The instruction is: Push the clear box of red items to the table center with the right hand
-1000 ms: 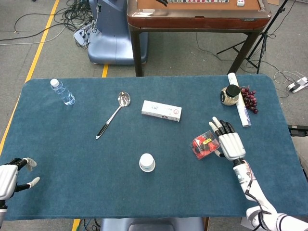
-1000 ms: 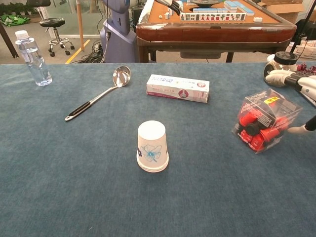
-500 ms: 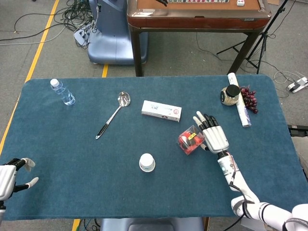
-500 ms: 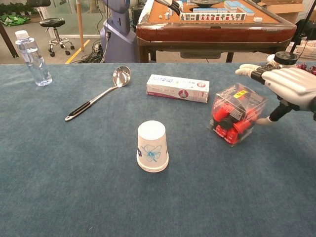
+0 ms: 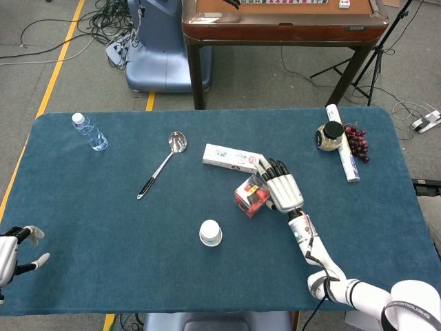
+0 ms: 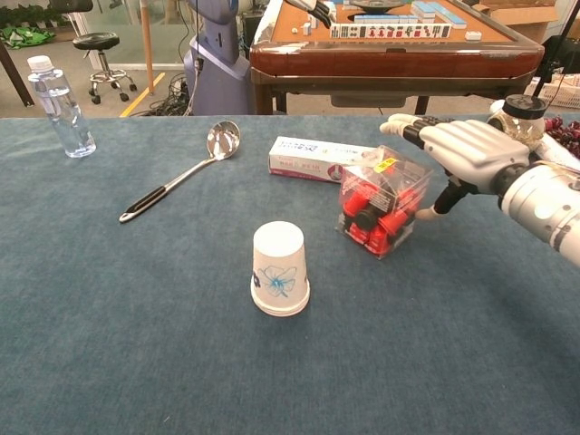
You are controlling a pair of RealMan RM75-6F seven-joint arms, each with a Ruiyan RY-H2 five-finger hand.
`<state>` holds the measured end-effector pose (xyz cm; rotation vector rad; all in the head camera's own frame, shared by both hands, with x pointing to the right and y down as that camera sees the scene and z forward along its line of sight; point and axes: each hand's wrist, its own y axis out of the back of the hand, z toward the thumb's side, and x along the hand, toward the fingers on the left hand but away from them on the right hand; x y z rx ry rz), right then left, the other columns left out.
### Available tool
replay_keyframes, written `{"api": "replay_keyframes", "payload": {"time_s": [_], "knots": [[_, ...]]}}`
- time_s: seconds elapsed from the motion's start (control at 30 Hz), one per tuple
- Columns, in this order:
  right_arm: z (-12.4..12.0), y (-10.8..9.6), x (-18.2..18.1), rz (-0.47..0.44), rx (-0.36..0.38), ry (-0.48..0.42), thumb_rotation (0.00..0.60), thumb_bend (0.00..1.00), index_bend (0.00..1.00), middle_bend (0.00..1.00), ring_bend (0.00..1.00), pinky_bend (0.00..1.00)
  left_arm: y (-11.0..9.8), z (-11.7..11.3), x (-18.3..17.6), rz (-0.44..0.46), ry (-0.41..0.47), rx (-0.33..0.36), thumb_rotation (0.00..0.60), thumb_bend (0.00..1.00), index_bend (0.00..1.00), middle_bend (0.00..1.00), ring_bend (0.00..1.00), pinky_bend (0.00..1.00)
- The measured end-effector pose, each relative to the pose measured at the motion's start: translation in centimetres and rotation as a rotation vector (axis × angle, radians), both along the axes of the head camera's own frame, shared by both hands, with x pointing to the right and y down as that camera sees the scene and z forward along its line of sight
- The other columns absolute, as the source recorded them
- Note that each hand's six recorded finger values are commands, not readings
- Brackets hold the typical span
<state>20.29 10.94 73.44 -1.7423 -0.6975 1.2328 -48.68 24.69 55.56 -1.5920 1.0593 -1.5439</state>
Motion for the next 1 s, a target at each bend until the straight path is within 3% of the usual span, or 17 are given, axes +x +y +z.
{"api": "replay_keyframes", "payload": {"time_s": [0.63,1.0], "knots": [[0.9,-2.3,-6.5,-0.001,0.019,-0.053,0.6,0.0,0.0,0.0,0.0,0.11,-0.1,-0.7,-1.3,-0.041,-0.004,0.011,0.6,0.0,0.49,0.56,0.43,0.59],[0.3,-2.5,-7.0,-0.024,0.017,-0.075,0.6,0.0,0.0,0.0,0.0,0.11,-0.1,-0.8,-1.6,-0.047,-0.01,0.01,0.6,0.0,0.49,0.56,0.43,0.59]]}}
